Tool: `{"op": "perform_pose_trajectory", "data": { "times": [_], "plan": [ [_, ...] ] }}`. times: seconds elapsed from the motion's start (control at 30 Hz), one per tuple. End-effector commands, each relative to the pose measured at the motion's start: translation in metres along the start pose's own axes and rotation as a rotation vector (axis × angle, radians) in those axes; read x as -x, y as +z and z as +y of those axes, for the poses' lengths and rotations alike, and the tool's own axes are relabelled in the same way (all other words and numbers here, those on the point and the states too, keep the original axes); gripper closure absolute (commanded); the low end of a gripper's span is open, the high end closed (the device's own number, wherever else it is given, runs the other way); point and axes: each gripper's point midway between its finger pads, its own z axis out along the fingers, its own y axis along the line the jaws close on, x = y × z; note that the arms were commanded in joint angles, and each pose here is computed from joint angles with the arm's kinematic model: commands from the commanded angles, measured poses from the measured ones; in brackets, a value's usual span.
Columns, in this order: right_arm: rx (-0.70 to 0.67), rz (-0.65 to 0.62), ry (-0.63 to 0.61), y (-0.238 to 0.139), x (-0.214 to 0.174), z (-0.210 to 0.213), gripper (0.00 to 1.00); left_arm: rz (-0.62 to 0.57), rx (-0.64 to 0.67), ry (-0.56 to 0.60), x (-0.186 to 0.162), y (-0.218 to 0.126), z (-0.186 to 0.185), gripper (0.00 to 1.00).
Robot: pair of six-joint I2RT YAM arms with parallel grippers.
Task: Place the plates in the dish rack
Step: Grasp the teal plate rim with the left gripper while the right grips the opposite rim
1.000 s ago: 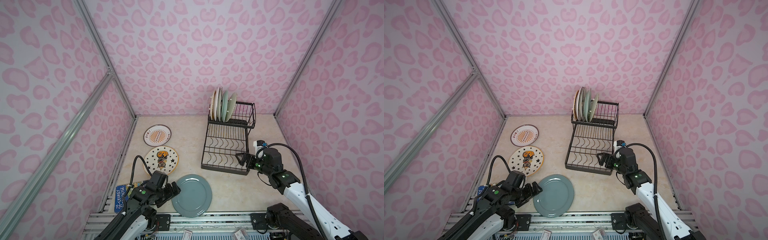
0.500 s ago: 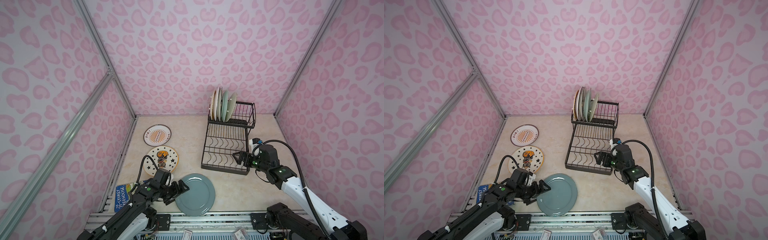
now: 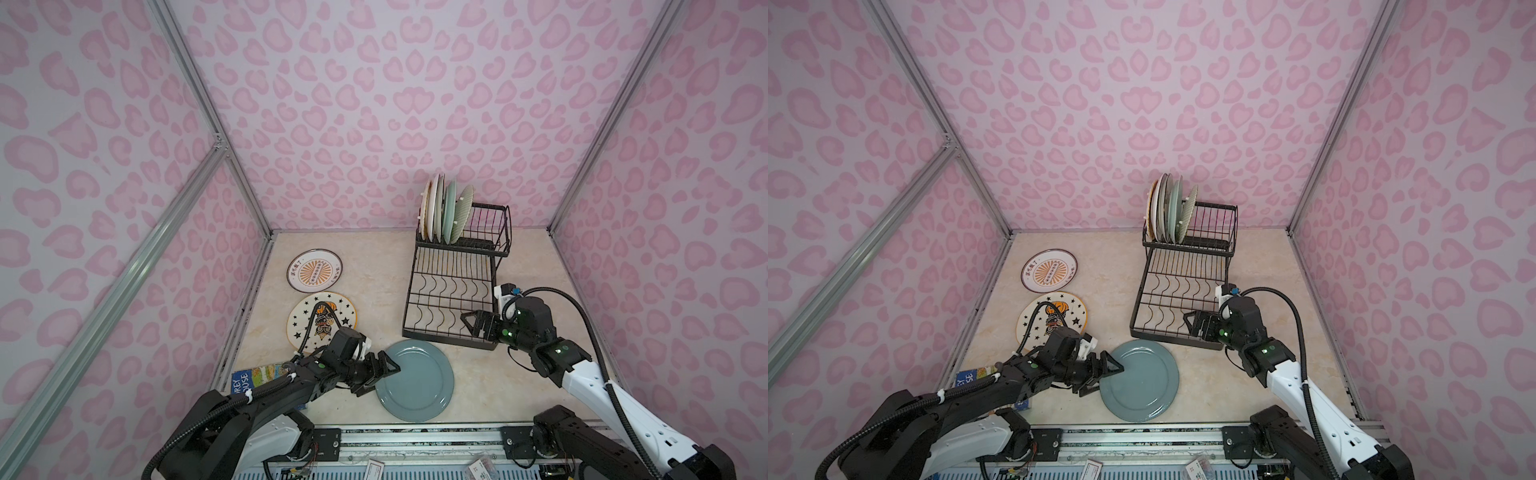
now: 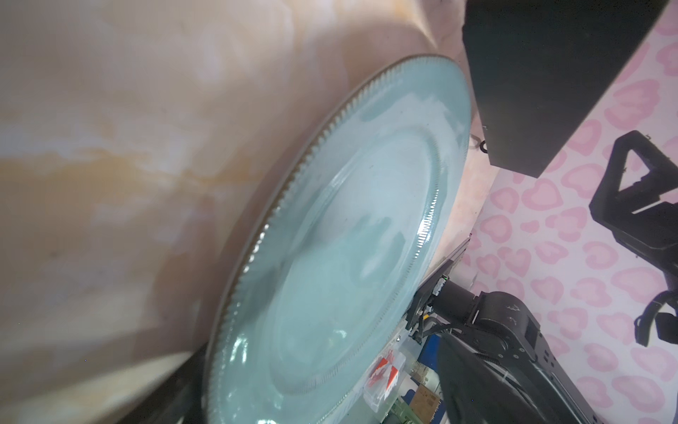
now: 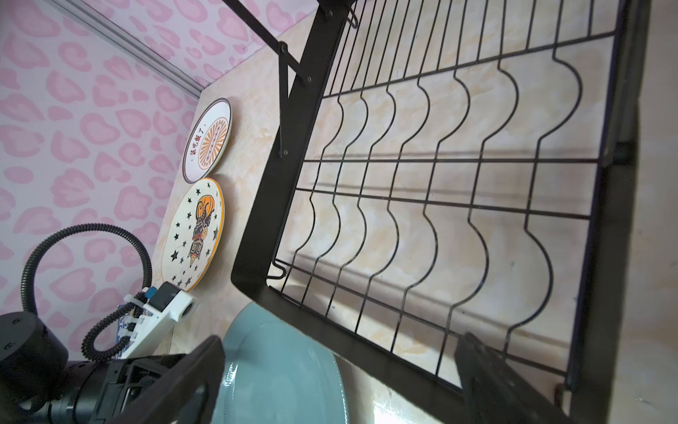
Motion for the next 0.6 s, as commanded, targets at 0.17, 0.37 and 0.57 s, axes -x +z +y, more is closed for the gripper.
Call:
{"op": "perform_pose_trajectory", "data": {
  "times": [0.17, 0.37, 0.57],
  "plan": [
    [-0.012, 0.142, -0.047, 0.005, -0.061, -0.006, 0.02, 0.008, 0.082, 0.073, -0.011, -0.001, 0.031, 0.14],
    [-0.006, 0.225, -0.076, 0.021, -0.099, -0.011, 0.06, 0.044, 0.066, 0.101, -0.02, 0.006, 0.043, 0.27],
    [0.023, 0.283, -0.094, 0.041, -0.119, 0.001, 0.07, 0.062, 0.035, 0.112, -0.024, 0.012, 0.047, 0.43]
  ]
}}
